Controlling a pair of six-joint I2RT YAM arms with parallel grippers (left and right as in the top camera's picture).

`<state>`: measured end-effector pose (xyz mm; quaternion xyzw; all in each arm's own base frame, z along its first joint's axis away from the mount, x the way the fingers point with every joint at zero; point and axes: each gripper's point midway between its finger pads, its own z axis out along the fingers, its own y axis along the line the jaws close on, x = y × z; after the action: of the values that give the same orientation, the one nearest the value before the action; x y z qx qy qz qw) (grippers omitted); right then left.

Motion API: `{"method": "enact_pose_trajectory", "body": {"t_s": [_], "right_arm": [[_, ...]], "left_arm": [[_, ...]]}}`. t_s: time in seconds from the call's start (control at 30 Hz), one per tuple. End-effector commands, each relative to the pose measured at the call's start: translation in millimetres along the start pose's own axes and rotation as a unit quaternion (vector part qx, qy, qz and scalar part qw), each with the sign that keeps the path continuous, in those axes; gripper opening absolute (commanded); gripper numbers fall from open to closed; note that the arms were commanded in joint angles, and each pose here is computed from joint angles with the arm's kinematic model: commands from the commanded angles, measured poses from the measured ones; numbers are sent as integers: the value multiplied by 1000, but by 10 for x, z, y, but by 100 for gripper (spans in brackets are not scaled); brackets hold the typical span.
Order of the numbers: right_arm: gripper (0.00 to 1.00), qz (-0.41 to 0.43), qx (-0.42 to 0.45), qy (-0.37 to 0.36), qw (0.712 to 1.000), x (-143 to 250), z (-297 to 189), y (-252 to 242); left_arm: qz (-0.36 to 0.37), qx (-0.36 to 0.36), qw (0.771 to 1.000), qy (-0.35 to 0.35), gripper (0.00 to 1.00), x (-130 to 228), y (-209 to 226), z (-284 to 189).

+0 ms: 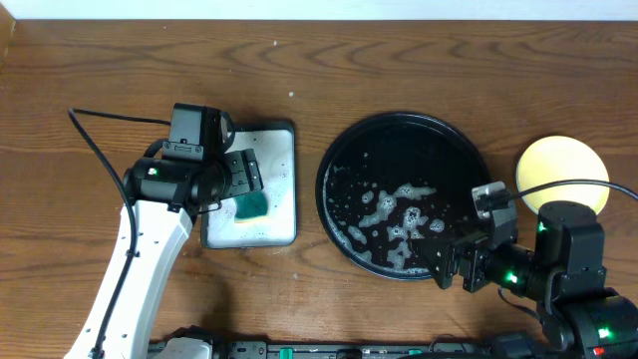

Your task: Clean dirty plates on tray and stack at the side

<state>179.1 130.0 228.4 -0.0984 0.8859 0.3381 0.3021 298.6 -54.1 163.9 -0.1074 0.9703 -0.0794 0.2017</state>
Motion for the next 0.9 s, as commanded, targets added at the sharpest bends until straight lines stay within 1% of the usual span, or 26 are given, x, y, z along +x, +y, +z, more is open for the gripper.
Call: {"method": "enact_pose_trajectory", "body": {"t_s": [0.0,0.1,0.2,0.27,0.33,0.43,0.57,0.87], "right_arm": [[99,-8,28,-6,1000,-27,-16,-74],[99,-25,57,-33,998,-157,-29,-164],[99,-76,60,-65,993,-325,-47,-142],[99,-126,75,-97,984,-456,-99,-147],[99,-155,106,-136,973,-581,-174,-207],[99,-171,147,-198,954,-663,-265,-341],[99,-184,156,-254,937,-541,-254,-483],[99,-191,183,-323,908,-222,-138,-873]], "left_arm": [[2,3,1000,-7,84,-54,-17,-43],[2,3,1000,-7,84,-54,-17,-43],[2,3,1000,-7,84,-54,-17,-43],[2,3,1000,-7,84,-54,-17,-43],[2,3,1000,-7,84,-53,-18,-43],[2,3,1000,-7,84,-54,-17,-43],[2,3,1000,-7,84,-55,-17,-43],[2,3,1000,-7,84,-54,-17,-43]]}}
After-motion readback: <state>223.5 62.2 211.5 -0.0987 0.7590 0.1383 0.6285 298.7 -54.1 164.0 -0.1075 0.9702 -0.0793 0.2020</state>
